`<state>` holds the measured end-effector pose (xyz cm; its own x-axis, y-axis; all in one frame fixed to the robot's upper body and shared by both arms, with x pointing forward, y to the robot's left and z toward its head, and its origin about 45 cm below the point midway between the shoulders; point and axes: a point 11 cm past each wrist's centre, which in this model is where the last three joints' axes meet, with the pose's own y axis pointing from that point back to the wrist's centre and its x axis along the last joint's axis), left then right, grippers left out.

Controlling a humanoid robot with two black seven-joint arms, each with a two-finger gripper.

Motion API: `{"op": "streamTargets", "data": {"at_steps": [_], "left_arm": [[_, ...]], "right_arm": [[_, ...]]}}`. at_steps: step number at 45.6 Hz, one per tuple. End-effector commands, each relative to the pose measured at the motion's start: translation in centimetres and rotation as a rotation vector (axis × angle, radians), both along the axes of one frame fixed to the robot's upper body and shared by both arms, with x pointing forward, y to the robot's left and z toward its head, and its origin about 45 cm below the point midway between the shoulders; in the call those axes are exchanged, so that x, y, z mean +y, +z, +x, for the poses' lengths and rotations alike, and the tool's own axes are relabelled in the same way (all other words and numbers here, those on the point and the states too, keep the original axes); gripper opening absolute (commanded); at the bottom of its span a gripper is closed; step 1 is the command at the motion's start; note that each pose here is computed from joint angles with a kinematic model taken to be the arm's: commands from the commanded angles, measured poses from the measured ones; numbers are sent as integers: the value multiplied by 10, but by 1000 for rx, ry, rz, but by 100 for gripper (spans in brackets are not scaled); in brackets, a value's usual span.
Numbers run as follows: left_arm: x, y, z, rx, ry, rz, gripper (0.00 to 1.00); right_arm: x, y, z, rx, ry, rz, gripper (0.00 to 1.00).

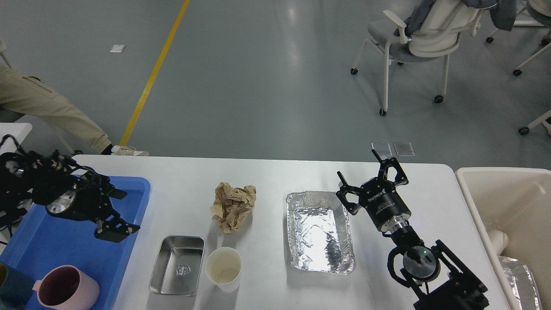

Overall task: Tidy desktop
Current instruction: 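Reach the left gripper to the small steel tray and grasp its edge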

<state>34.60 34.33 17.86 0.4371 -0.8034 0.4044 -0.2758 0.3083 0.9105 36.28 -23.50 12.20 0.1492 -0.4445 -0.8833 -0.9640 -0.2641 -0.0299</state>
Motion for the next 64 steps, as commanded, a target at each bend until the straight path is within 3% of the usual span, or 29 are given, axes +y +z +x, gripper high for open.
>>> {"op": "streamTargets", "data": {"at_steps": [1, 10, 15, 28, 41, 52, 54, 56, 61, 64], "left_arm": [[-27, -14, 10, 9, -118, 60, 96], [-60, -38, 8, 40, -251, 93, 92], [-72, -50, 6, 55, -292, 112, 76], [-86, -74, 16, 53, -341, 172, 76], [-92, -97, 9, 63, -404, 186, 74], [-93, -101, 6, 73, -417, 187, 50], [-92, -100, 6, 71, -415, 189, 43], [-91, -101, 5, 74, -414, 189, 26], [-88, -101, 5, 74, -408, 191, 11], [-88, -101, 5, 74, -410, 191, 9]], "right_arm": [[-2, 0, 0, -1, -2, -2, 100], [-2, -1, -1, 0, -1, -2, 100], [-2, 0, -1, -3, 0, -1, 100], [-3, 0, -1, -3, -2, -2, 100], [-3, 0, -1, -4, -2, -3, 100], [-4, -2, -1, 1, -3, -4, 100], [-4, -2, -1, 1, -2, -4, 100], [-4, -2, -1, 1, -3, -4, 100], [-3, -2, -1, 1, -2, -3, 100], [-2, -2, -2, 3, -2, -1, 100]]}}
